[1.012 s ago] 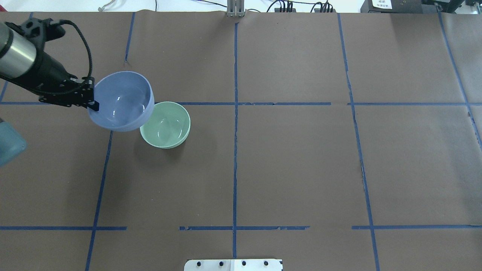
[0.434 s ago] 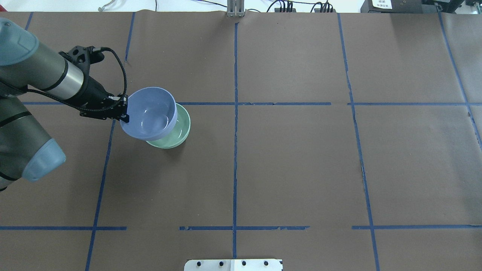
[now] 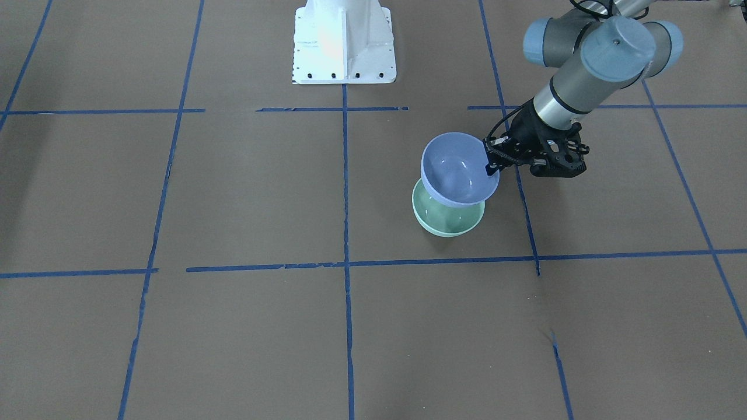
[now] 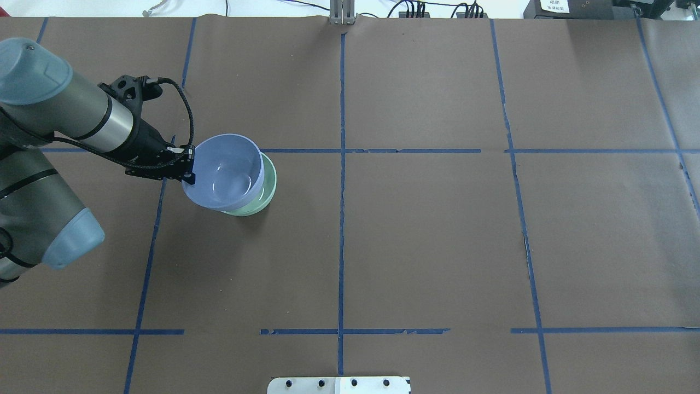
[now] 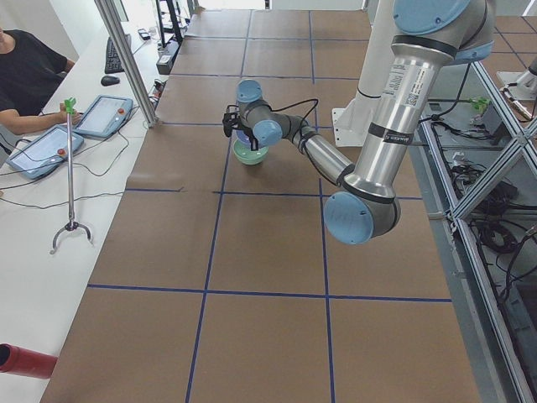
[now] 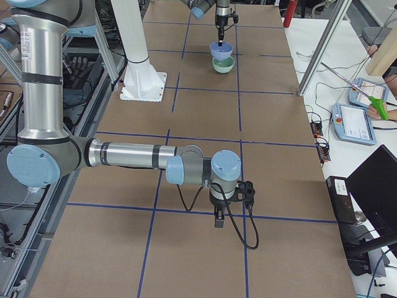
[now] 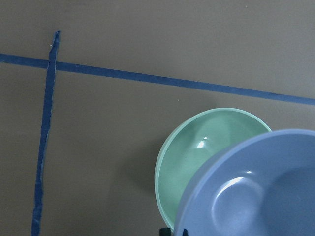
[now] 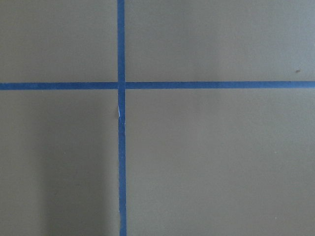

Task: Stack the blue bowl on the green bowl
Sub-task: 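Carry the blue bowl over the pale green bowl and lower it inside, then open the left gripper and withdraw it away from the stacked bowls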

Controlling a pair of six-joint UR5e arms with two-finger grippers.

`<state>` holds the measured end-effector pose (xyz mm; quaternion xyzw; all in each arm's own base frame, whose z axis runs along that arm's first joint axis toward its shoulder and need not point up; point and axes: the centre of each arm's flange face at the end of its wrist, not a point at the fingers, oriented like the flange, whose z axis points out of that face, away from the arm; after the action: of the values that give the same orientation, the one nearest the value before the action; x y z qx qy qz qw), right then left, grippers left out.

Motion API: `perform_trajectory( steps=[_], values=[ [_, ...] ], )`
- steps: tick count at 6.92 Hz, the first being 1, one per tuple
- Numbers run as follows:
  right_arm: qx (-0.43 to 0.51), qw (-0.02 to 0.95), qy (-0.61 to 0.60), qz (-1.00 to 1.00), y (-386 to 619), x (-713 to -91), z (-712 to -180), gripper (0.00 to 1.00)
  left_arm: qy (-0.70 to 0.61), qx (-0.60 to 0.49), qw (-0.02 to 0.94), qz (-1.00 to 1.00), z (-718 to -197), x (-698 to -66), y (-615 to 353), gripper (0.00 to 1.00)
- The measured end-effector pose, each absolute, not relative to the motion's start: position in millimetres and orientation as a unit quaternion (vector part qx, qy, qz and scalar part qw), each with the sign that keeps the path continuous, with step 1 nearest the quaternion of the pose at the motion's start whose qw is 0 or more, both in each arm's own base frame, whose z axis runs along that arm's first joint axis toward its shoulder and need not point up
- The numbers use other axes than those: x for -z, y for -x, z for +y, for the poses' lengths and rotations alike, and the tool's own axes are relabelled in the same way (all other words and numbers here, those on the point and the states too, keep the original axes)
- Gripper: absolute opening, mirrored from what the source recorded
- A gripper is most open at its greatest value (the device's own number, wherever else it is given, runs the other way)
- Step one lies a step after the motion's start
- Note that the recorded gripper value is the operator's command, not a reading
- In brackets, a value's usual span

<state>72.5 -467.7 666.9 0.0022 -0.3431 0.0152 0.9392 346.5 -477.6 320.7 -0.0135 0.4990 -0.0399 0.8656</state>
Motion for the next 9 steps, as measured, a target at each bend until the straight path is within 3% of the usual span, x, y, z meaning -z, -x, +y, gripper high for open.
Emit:
perform_trajectory(
  steps=[4,5,6,9],
  values=[
    [-0.015,0.939,-0.002,-0.343,-72.5,-666.9,-467.7,1.00,0.013,0.034,0.866,0.500,-484.9,-315.2,-359.2,0.00],
    [-0.015,0.939,-0.002,-0.343,-72.5,-666.9,-467.7,1.00,0.013,0.033,0.866,0.499,-487.0,-316.3,-361.6,0.14],
    [-0.015,0.939,-0.002,-0.343,-72.6,-666.9,-467.7,1.00,0.011,0.031,0.865,0.500,-489.0,-319.2,-363.4,0.99],
    [-0.015,0.939,-0.002,-0.343,-72.6,-667.0,-467.7,1.00,-0.006,0.016,0.860,0.511,-490.8,-335.6,-364.7,1.00]
  ],
)
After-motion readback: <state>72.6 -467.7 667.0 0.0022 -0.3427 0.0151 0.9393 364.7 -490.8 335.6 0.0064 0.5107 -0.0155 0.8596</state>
